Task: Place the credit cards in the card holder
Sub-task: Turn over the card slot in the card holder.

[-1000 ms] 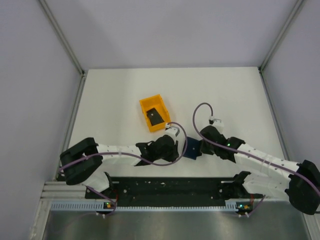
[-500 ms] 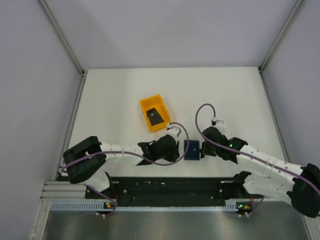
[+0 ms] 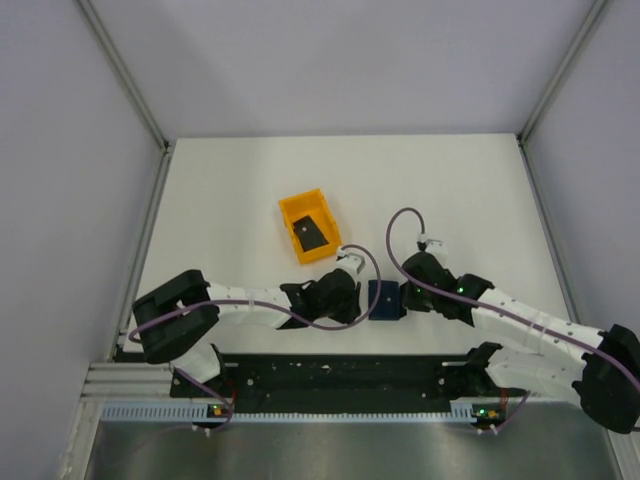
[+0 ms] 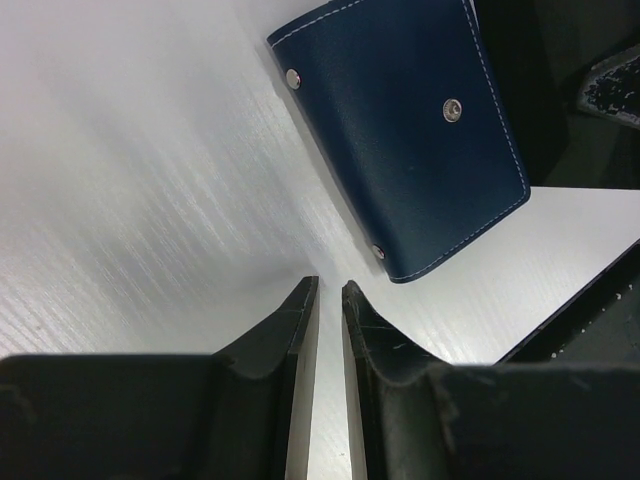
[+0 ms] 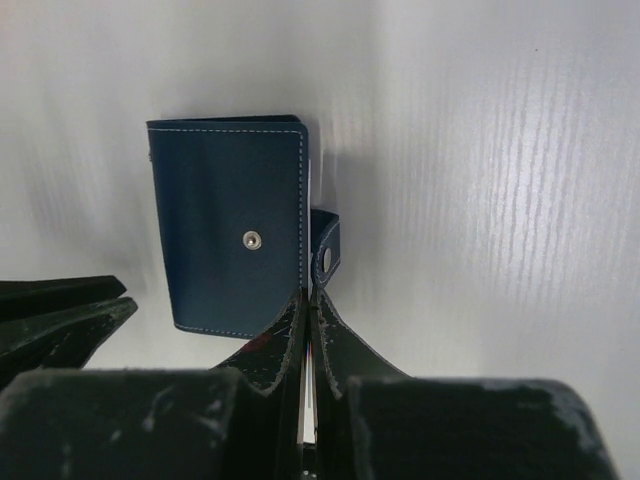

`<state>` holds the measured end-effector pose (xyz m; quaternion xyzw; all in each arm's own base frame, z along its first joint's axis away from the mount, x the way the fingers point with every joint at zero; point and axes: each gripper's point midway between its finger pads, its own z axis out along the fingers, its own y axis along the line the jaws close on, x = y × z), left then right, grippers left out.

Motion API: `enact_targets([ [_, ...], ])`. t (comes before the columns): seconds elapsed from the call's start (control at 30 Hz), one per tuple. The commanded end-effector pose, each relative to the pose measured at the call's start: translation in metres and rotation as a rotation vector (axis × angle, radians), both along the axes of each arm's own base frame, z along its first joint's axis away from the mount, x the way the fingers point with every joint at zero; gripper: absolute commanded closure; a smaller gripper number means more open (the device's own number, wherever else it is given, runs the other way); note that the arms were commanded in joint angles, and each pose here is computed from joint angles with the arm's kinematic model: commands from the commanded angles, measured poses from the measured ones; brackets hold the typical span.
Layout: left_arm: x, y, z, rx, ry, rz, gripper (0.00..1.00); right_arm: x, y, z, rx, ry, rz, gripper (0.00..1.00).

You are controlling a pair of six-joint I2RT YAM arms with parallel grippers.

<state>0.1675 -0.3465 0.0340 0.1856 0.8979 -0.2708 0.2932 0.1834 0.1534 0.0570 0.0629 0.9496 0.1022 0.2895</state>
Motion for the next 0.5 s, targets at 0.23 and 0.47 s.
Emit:
enact_targets([
  [0.23, 0.006, -0.018, 0.006, -0.036, -0.016, -0.026, 0.79, 0.013, 0.026, 0.011, 0.146, -0.030, 0.045, 1.00],
  [0.47, 0.005, -0.019, 0.003, -0.034, -0.009, -0.030, 0.80, 0.012, 0.035, 0.018, 0.225, -0.058, 0.062, 1.00],
])
